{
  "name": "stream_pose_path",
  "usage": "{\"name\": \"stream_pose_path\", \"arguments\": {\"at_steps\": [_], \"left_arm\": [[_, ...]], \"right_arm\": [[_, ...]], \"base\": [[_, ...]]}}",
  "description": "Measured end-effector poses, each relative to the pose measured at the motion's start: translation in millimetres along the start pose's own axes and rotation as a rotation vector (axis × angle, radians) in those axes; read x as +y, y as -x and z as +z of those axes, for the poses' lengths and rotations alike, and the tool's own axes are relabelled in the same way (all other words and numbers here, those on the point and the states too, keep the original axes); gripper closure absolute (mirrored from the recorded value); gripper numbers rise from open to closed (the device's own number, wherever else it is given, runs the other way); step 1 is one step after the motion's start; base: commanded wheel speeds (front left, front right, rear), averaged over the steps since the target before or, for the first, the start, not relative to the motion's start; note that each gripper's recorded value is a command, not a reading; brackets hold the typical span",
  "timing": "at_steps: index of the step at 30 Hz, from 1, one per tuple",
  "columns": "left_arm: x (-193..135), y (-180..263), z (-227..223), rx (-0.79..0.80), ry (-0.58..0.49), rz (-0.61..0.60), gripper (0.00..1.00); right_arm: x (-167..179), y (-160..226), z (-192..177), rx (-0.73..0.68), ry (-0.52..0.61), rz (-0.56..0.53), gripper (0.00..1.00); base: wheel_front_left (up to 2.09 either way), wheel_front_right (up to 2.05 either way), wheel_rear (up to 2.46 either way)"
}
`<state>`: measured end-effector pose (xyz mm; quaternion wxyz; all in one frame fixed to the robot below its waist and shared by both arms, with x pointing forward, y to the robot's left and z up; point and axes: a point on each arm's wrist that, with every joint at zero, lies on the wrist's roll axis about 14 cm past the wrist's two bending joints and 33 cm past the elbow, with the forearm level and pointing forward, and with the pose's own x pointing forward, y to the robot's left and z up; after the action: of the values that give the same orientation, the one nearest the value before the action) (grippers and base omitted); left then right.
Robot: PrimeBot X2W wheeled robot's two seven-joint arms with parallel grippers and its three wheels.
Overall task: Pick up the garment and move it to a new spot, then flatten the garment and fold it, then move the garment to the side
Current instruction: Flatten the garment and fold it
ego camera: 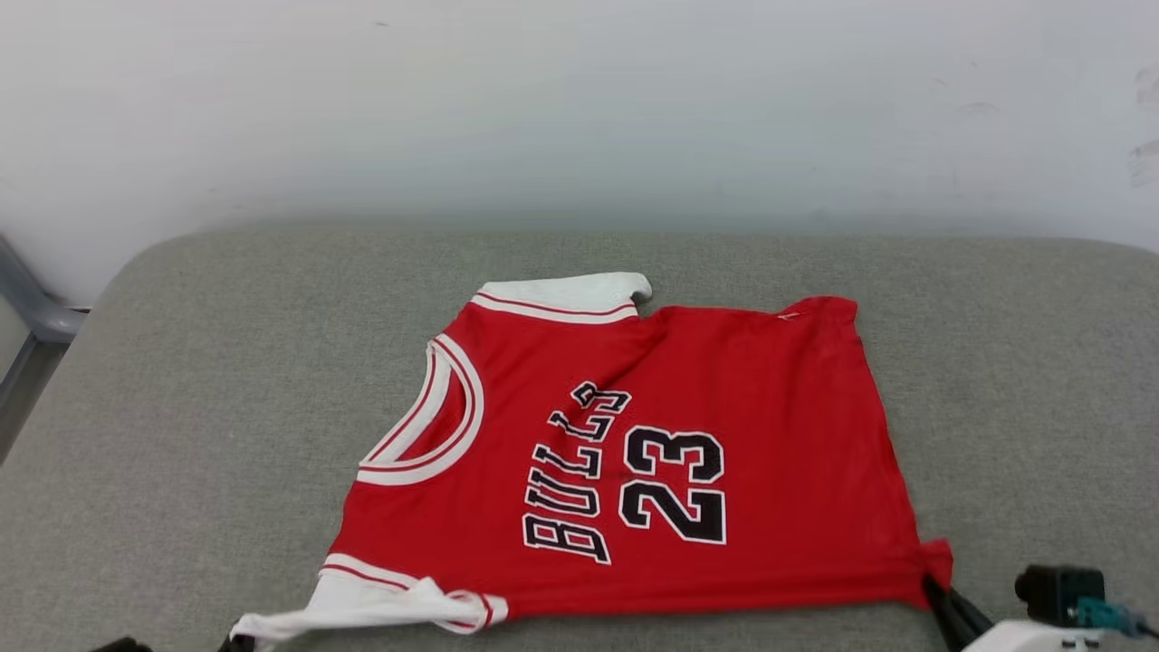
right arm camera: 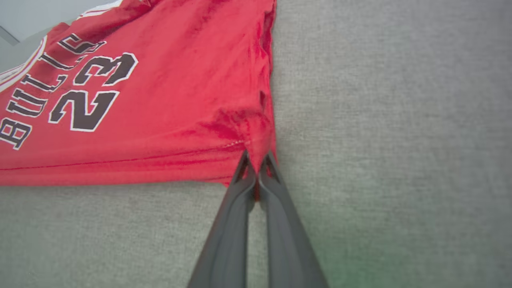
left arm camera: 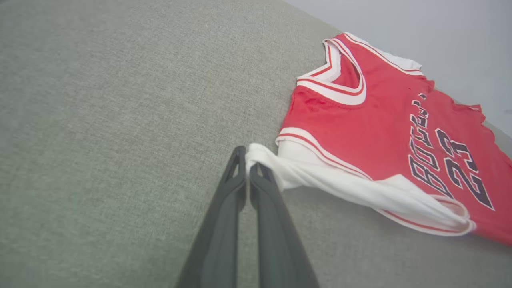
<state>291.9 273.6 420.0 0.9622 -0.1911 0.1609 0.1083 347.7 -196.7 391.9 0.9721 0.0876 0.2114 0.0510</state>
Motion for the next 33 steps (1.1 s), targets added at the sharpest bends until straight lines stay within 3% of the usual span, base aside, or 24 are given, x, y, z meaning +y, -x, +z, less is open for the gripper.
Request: {"name": "stream_pose_path", "arguments": {"at_steps": [8,13,19,24,33], "left_arm": [[-8,19,10,0.006,0.003,-0.002,1.0],[-31,2,30,-0.032,-0.01,-0.065,1.0],[-69,-48,56,-0.083,-0.065,-0.179,1.0],[-87,-82,54,-0.071,-0.083,-0.227,1.0],[-90,-120,4,0.101,-0.104,-0.241,1.0]], "right_arm": [[-2,29,-7,0.046,0.001,-0.035,1.0],[5,23,17,0.005,-0.007,-0.04,1.0],[12,0,32,0.042,0.019,-0.033,1.0],[19,-22,40,0.053,0.048,-0.01,1.0],[12,-54,13,0.16,0.09,-0.011,1.0]], "base": [[0.0,0.0,0.0],[0.0,0.0,0.0],[0.0,0.0,0.0],[0.0,0.0,0.0],[0.0,0.0,0.0]]}}
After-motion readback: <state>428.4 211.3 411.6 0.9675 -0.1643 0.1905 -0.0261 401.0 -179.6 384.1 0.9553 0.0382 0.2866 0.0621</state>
